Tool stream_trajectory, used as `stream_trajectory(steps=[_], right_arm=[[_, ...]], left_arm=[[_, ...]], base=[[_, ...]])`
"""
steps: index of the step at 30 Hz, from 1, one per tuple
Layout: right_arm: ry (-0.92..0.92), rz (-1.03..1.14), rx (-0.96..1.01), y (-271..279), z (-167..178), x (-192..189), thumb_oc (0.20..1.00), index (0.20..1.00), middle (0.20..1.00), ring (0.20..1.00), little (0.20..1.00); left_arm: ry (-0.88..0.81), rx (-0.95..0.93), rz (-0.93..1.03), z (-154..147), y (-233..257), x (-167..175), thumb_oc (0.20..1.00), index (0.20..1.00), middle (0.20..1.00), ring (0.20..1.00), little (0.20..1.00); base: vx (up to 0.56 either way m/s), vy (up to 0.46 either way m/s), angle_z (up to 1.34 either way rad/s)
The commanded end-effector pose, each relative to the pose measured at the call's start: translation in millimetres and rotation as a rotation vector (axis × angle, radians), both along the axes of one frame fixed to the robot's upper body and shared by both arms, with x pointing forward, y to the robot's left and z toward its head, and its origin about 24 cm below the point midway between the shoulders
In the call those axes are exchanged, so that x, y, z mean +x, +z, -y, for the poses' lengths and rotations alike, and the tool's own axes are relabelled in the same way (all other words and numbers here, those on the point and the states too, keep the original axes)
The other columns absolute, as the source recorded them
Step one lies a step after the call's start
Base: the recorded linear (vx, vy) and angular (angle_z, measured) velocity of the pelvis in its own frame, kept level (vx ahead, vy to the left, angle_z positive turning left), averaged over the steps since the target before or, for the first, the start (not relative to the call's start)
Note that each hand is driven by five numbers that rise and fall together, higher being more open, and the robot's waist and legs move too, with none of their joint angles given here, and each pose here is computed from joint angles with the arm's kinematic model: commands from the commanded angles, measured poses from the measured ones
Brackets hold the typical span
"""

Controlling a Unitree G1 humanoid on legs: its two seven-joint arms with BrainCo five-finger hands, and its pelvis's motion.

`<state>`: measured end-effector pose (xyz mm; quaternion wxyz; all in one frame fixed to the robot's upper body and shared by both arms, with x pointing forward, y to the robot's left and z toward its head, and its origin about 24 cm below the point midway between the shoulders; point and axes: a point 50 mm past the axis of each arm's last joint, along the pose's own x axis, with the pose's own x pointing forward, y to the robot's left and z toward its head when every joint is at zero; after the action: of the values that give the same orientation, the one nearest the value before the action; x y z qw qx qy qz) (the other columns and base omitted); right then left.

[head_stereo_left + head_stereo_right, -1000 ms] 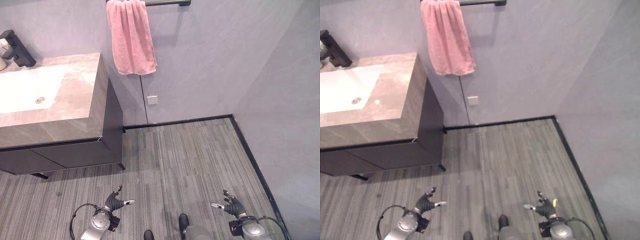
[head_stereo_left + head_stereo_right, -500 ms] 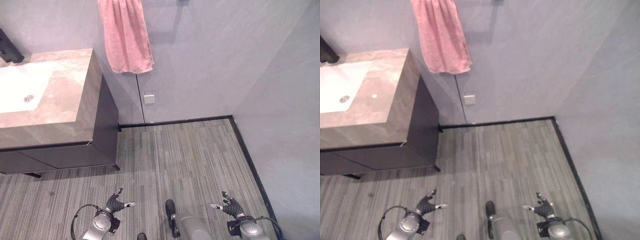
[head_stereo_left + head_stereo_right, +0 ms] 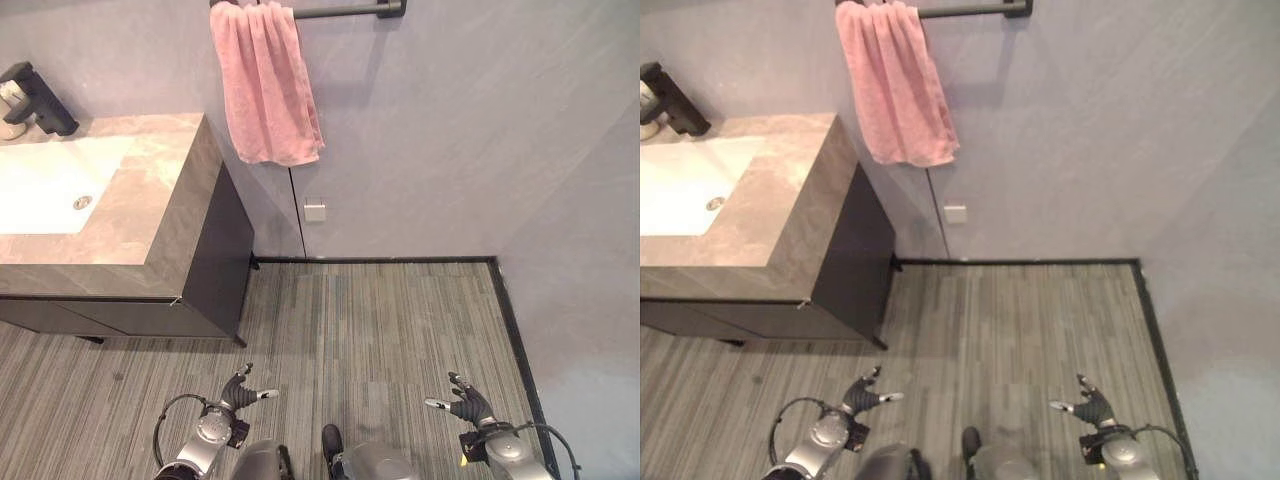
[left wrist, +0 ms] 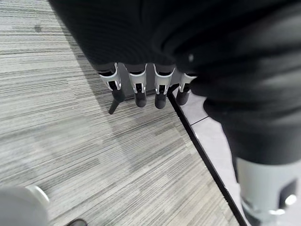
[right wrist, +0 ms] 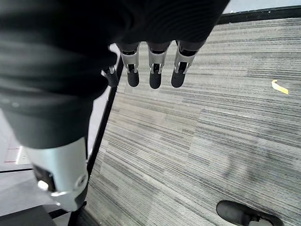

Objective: Put brush and paste in cup on sink, flatten towel.

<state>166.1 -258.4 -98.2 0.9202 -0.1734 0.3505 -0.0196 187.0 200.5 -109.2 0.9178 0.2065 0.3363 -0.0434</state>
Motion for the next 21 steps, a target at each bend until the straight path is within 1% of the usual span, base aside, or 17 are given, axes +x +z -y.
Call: stream_trajectory(steps=[1, 4, 6, 11, 12, 13, 16, 17, 18, 21], right_arm=[[0.031, 0.020, -0.060, 5, 9, -8, 1.000, 1.000, 1.000, 1.000, 1.000], [0.044, 0.010, -0.072, 4, 8, -6, 1.000, 1.000, 1.000, 1.000, 1.000], [0.086, 0.010, -0.066, 4, 0, -1, 1.000, 1.000, 1.000, 1.000, 1.000], [0.032, 0.018, -0.014, 1, -6, -3, 1.000, 1.000, 1.000, 1.000, 1.000], [0.048, 0.032, 0.003, 2, -13, 4, 1.000, 1.000, 1.000, 1.000, 1.000], [0.048, 0.032, 0.003, 2, -13, 4, 1.000, 1.000, 1.000, 1.000, 1.000], [0.126, 0.064, 0.017, 7, -29, 17, 1.000, 1.000, 1.000, 1.000, 1.000], [0.127, 0.064, 0.017, 7, -29, 17, 1.000, 1.000, 1.000, 1.000, 1.000], [0.135, 0.069, 0.019, 8, -28, 15, 1.000, 1.000, 1.000, 1.000, 1.000], [0.119, 0.066, 0.029, 7, -27, 12, 1.000, 1.000, 1.000, 1.000, 1.000]], left_arm=[[0.034, 0.009, 0.066, -6, 8, 9, 1.000, 1.000, 1.000, 1.000, 1.000], [0.044, 0.011, 0.061, -8, 7, 7, 1.000, 1.000, 1.000, 1.000, 1.000], [0.067, 0.009, 0.052, -13, 6, 1, 1.000, 1.000, 1.000, 1.000, 1.000], [0.111, -0.009, 0.062, -20, 8, -1, 1.000, 1.000, 1.000, 1.000, 1.000], [0.118, -0.005, 0.076, -22, 10, 1, 1.000, 1.000, 1.000, 1.000, 1.000], [0.118, -0.005, 0.076, -23, 10, 1, 1.000, 1.000, 1.000, 1.000, 1.000], [0.132, 0.001, 0.112, -33, 19, 5, 1.000, 1.000, 1.000, 1.000, 1.000], [0.132, 0.001, 0.112, -33, 19, 5, 1.000, 1.000, 1.000, 1.000, 1.000], [0.097, 0.019, 0.103, -32, 19, 6, 1.000, 1.000, 1.000, 1.000, 1.000], [0.073, 0.036, 0.096, -32, 19, 8, 1.000, 1.000, 1.000, 1.000, 1.000]], base=[[0.42, 0.092, -0.55], [0.32, 0.125, -0.25], [0.43, 0.239, -1.04], [0.33, 0.260, -0.96], [0.23, 0.232, -0.26], [0.20, 0.202, -0.52], [0.14, 0.140, -0.77], [0.18, 0.174, -0.30], [0.12, 0.070, 0.13], [0.16, 0.109, 0.54]])
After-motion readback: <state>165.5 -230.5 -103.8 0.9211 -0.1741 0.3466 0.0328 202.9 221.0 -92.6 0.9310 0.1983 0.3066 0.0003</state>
